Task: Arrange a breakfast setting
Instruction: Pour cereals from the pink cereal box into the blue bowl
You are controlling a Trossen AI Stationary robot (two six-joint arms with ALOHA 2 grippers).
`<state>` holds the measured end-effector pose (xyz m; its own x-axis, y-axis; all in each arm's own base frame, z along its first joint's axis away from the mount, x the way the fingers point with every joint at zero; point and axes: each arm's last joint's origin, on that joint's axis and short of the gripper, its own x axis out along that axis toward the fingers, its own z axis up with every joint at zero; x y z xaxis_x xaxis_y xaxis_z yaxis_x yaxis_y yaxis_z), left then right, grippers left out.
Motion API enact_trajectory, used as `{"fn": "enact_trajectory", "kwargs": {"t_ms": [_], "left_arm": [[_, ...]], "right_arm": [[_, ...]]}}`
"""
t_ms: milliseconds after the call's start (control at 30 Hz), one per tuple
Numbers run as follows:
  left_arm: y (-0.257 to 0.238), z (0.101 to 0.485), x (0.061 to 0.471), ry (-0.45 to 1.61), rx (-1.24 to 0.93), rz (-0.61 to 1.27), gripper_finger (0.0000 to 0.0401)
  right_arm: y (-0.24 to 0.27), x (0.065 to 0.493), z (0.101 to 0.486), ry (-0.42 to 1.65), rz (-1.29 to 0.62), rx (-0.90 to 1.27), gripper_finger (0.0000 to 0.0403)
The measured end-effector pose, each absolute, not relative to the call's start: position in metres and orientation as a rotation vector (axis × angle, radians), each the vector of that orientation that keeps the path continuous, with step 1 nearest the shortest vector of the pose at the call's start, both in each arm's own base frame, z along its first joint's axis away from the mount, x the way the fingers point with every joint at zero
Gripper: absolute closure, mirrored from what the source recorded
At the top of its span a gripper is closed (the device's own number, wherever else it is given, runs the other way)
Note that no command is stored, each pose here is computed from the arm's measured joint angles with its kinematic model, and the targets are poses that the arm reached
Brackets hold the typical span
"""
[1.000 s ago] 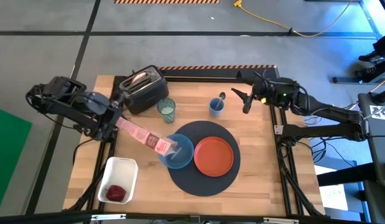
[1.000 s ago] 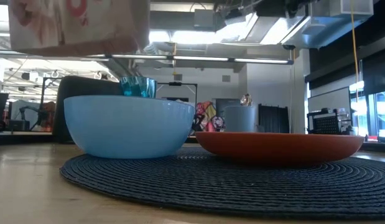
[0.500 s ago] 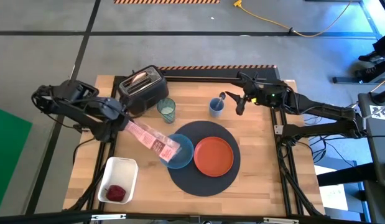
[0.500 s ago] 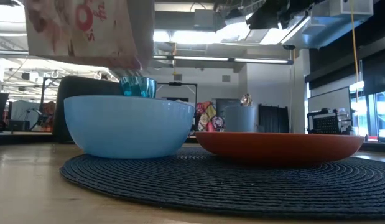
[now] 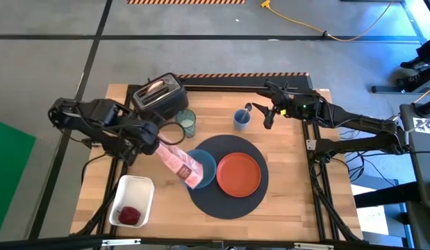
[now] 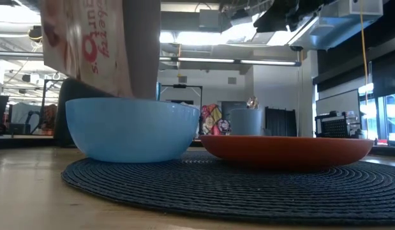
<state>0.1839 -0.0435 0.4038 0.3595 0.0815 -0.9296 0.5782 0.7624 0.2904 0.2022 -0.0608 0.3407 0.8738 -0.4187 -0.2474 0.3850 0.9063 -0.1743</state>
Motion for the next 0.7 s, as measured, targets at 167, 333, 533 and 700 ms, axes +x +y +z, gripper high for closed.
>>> {"fn": "enact_trajectory", "kwargs": {"t_ms": [167,333,533,700], "left_arm": [[-0.047,0.398,0.193,1.207,0.672,-0.362,0.0262],[-0.058,0.394,0.198,1.214,0.793,-0.4,0.0262],[-0.069,0.393,0.196,1.197,0.881,-0.412,0.0262],[-0.08,0.393,0.191,1.173,0.94,-0.431,0.0262]], "right_arm": [[-0.061,0.202,0.341,0.285,-0.42,-0.121,0.0191],[-0.061,0.202,0.339,0.302,-0.419,-0.12,0.0191],[-0.061,0.201,0.337,0.321,-0.418,-0.116,0.0191],[-0.06,0.201,0.336,0.331,-0.42,-0.096,0.0191]]}}
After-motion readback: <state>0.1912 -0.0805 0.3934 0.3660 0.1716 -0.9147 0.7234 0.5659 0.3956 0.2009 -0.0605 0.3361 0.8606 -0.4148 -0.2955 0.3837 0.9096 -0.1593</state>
